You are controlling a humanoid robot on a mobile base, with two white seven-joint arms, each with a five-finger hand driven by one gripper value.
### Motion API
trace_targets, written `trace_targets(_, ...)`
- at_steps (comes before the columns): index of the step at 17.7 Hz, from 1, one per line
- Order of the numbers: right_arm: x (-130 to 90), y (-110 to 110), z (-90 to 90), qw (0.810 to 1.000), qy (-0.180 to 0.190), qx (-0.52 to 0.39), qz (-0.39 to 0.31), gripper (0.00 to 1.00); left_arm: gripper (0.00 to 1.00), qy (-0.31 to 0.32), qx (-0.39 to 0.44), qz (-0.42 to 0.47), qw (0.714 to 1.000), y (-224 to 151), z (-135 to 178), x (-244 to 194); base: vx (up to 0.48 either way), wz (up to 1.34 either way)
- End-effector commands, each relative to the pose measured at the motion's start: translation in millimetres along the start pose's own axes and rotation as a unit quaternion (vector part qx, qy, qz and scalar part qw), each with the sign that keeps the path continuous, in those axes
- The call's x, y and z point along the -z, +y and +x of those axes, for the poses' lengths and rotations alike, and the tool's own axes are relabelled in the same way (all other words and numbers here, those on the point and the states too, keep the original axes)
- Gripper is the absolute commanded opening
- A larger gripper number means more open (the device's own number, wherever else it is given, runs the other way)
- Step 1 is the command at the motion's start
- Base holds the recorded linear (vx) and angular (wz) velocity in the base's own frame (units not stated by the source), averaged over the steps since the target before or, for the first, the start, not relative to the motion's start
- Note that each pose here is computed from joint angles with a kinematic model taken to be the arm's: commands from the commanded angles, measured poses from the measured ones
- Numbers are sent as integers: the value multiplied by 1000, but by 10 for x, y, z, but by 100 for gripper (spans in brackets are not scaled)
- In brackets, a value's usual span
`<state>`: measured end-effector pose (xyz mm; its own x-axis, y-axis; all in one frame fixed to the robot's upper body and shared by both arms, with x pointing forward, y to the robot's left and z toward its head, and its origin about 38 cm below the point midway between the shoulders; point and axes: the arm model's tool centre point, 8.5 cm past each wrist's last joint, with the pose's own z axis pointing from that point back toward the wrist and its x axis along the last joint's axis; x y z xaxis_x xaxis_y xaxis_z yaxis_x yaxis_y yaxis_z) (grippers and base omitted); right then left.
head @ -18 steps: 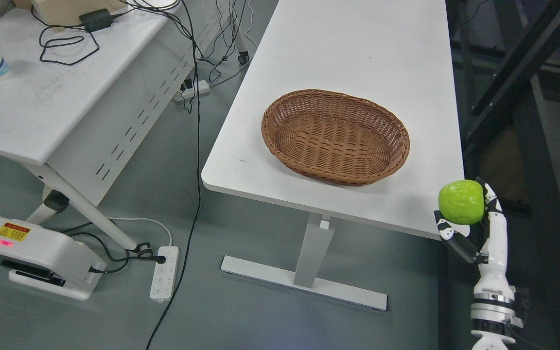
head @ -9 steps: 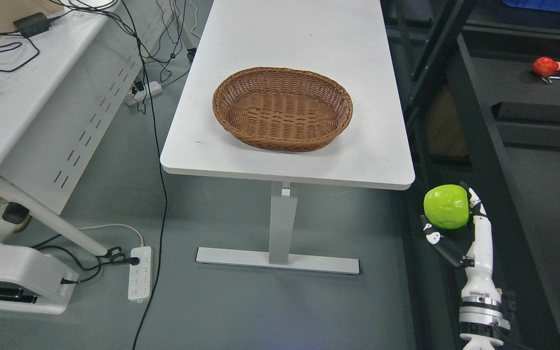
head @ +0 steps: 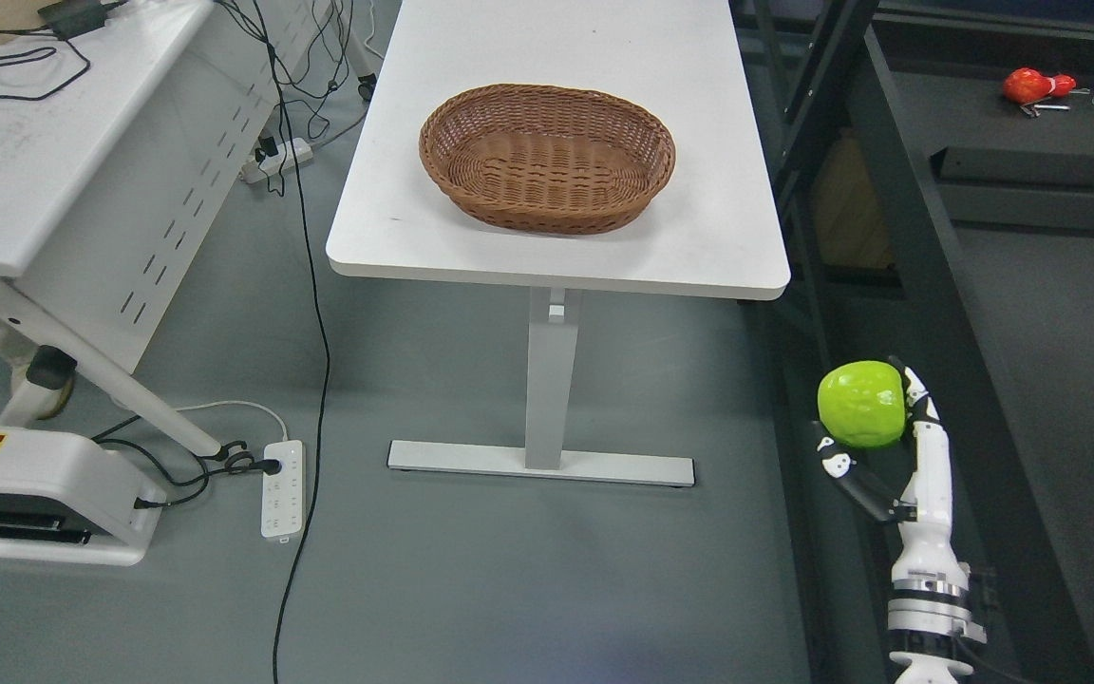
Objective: Place green apple on left shelf middle layer
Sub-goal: 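Carry the held apple while turning toward the black shelf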
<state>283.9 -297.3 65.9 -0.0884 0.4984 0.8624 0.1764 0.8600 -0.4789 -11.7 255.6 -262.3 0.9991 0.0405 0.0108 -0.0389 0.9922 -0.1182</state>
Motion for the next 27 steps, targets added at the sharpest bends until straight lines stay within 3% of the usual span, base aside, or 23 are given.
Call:
trace_targets(1, -28, 123, 27, 1000, -4, 1, 25, 0, 100, 0, 1, 9, 1000, 111, 5, -22, -219, 85)
trace_targets(15, -7, 116, 36, 1000, -7, 1, 23, 0, 100, 0, 1, 9, 1000, 111, 5, -22, -260, 100)
trace_targets(27, 21, 95, 46, 1000, -9, 0, 18, 0, 100, 0, 1, 9, 1000, 111, 5, -22, -171, -371)
